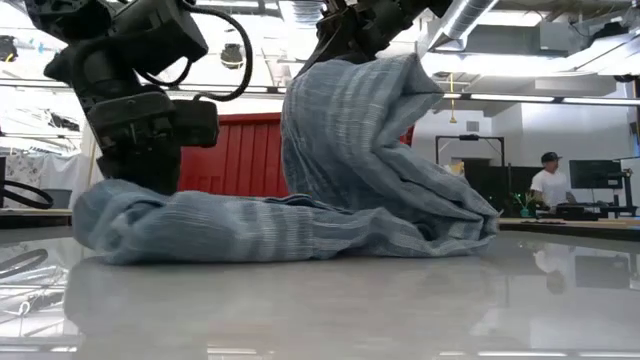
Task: Fold Laundry from Bin
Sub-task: Fold the light blue shirt
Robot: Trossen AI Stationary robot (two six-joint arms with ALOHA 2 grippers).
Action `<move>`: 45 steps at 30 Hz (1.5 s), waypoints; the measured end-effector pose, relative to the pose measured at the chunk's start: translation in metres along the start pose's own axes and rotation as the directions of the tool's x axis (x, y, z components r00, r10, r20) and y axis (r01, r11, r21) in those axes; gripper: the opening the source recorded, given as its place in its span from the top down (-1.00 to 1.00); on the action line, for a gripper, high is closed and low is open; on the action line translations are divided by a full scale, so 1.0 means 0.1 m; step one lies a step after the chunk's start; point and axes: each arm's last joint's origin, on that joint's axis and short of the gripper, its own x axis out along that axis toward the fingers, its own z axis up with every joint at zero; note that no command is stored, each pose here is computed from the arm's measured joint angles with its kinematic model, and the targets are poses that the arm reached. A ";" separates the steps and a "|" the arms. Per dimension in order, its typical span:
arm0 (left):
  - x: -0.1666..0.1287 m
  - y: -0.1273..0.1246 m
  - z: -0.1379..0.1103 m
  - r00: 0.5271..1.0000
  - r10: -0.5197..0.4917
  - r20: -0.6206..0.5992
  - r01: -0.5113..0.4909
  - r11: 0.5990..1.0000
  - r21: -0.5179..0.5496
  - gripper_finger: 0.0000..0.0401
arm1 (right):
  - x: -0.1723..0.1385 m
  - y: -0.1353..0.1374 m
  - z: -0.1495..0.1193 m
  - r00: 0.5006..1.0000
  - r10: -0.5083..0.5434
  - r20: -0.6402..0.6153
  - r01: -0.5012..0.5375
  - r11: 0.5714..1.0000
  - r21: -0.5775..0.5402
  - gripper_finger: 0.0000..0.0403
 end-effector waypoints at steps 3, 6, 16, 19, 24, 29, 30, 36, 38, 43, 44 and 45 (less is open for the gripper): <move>0.03 -0.03 0.07 1.000 0.001 0.019 -0.001 1.000 0.006 1.00 | 0.00 0.00 0.00 1.000 -0.002 -0.005 0.002 1.000 0.001 0.80; 0.02 -0.01 0.16 0.998 0.013 0.056 -0.015 1.000 0.026 1.00 | 0.00 -0.02 -0.01 1.000 -0.018 -0.015 0.018 1.000 0.003 0.80; 0.14 0.18 0.52 0.985 -0.017 0.173 0.027 0.998 -0.056 1.00 | 0.00 -0.04 -0.03 0.999 -0.040 -0.031 0.040 0.999 -0.002 0.80; 0.17 0.15 0.62 0.990 -0.056 0.128 0.061 0.997 -0.036 1.00 | 0.00 -0.04 -0.03 0.999 -0.036 -0.030 0.036 0.999 -0.001 0.80; -0.09 0.08 0.70 0.999 -0.003 0.042 0.004 1.000 -0.030 1.00 | -0.01 -0.05 0.00 0.999 -0.034 -0.021 0.034 0.999 0.000 0.80; -0.50 0.05 0.71 0.998 0.036 -0.059 -0.037 0.999 -0.018 1.00 | -0.02 -0.05 0.04 1.000 -0.019 -0.002 0.019 1.000 -0.016 0.80; -0.57 0.04 0.72 0.997 0.030 -0.075 -0.031 0.999 -0.020 1.00 | -0.01 -0.05 0.04 1.000 -0.015 0.000 0.015 1.000 -0.017 0.80; -0.99 -0.02 0.76 1.000 0.021 -0.009 -0.021 0.999 -0.047 1.00 | -0.02 -0.04 0.06 1.000 -0.005 0.010 0.005 0.999 -0.033 0.80; -1.08 -0.01 0.77 0.998 0.035 0.044 -0.033 0.998 -0.048 1.00 | -0.02 -0.04 0.07 1.000 0.001 0.017 0.000 0.999 -0.053 0.80; -1.16 0.01 0.77 0.994 0.074 0.085 -0.068 0.995 -0.069 1.00 | -0.02 -0.01 0.09 0.999 0.020 0.049 -0.015 0.996 -0.086 0.63; -1.16 0.01 0.77 0.993 0.080 0.090 -0.073 0.995 -0.072 1.00 | -0.02 -0.01 0.08 0.998 0.018 0.052 -0.013 0.996 -0.091 0.54; -1.16 0.01 0.77 0.993 0.083 0.090 -0.076 0.994 -0.078 1.00 | -0.02 0.00 0.08 0.998 0.017 0.053 -0.012 0.995 -0.097 0.45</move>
